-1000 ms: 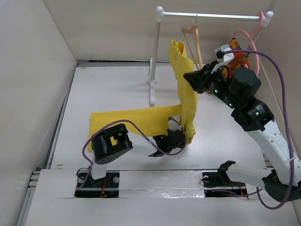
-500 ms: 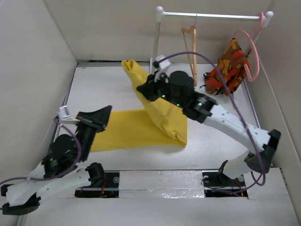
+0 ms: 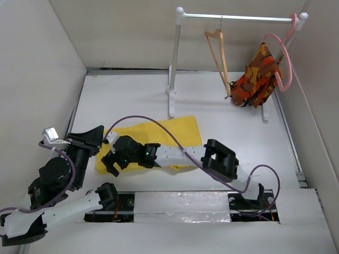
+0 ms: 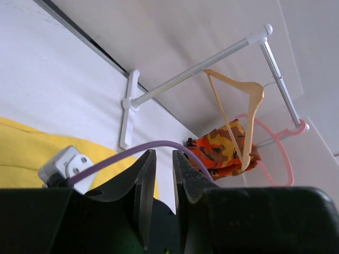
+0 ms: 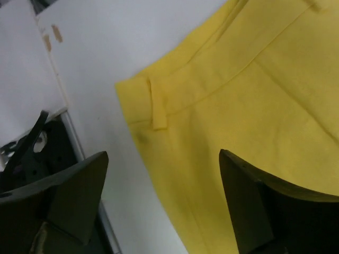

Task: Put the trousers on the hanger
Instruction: Fold the trousers at the center of the board.

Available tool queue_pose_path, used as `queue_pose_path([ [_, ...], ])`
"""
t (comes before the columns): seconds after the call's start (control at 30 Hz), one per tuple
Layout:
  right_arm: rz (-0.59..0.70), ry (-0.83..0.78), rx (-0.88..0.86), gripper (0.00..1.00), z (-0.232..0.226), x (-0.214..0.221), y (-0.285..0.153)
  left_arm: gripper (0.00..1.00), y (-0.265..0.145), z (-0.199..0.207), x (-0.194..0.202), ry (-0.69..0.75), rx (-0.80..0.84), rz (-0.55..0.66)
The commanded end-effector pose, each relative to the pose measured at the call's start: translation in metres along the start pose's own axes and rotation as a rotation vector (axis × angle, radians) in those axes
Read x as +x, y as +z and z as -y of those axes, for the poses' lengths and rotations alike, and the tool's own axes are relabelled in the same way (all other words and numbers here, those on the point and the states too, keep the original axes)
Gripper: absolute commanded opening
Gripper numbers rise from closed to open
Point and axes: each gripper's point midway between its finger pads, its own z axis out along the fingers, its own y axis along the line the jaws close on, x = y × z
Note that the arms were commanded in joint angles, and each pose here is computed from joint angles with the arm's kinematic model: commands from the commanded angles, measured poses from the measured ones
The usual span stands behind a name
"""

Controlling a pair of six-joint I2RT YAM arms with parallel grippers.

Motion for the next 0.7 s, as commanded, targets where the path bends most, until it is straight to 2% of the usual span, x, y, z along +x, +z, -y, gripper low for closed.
queue_pose_path([
  [0.0,0.223,0.022,-0.061,0.97,-0.017,-0.090,-0.046,0.17,0.001,-0.014,-0.002,-0.004,-0.052,0.031],
  [0.03,0.259,0.030,-0.055,0.98,-0.005,-0.100,-0.055,0.18,0.003,-0.018,0.007,0.011,-0.063,0.023],
  [0.07,0.301,0.026,-0.095,0.98,-0.015,-0.117,-0.083,0.18,0.005,-0.018,0.013,0.016,-0.067,0.018],
  [0.1,0.271,0.032,-0.069,0.97,0.000,-0.099,-0.089,0.18,0.007,-0.017,0.017,0.022,-0.067,0.012],
  [0.13,0.302,0.037,-0.050,0.95,0.012,-0.104,-0.101,0.18,0.010,-0.017,0.025,0.030,-0.069,0.003],
  [0.17,0.363,0.039,-0.054,0.93,0.013,-0.122,-0.134,0.18,0.013,-0.015,0.033,0.048,-0.073,-0.012],
  [0.2,0.373,0.042,-0.041,0.88,0.022,-0.118,-0.146,0.18,0.014,-0.013,0.041,0.056,-0.067,-0.031],
  [0.23,0.330,0.052,-0.014,0.70,0.036,-0.088,-0.149,0.18,0.018,-0.013,0.052,0.064,-0.065,-0.040],
  [0.3,0.374,0.073,0.048,0.38,0.061,-0.087,-0.184,0.18,0.025,-0.010,0.078,0.106,-0.055,-0.090],
  [0.33,0.315,0.085,0.090,0.07,0.078,-0.051,-0.185,0.18,0.029,-0.011,0.094,0.116,-0.049,-0.111],
  [0.37,0.307,0.099,0.140,0.00,0.095,-0.040,-0.193,0.18,0.034,-0.014,0.115,0.157,-0.061,-0.146],
  [0.43,0.313,0.109,0.178,0.00,0.108,-0.026,-0.216,0.19,0.039,-0.025,0.151,0.178,-0.083,-0.203],
  [0.47,0.259,0.113,0.209,0.00,0.116,0.007,-0.217,0.20,0.044,-0.035,0.172,0.223,-0.114,-0.232],
  [0.57,0.246,0.152,0.264,0.00,0.134,0.038,-0.232,0.21,0.054,-0.058,0.216,0.293,-0.162,-0.283],
  [0.6,0.203,0.184,0.299,0.00,0.147,0.069,-0.233,0.21,0.053,-0.060,0.231,0.300,-0.157,-0.327],
  [0.67,0.196,0.218,0.303,0.00,0.151,0.087,-0.237,0.20,0.057,-0.069,0.257,0.322,-0.166,-0.377],
])
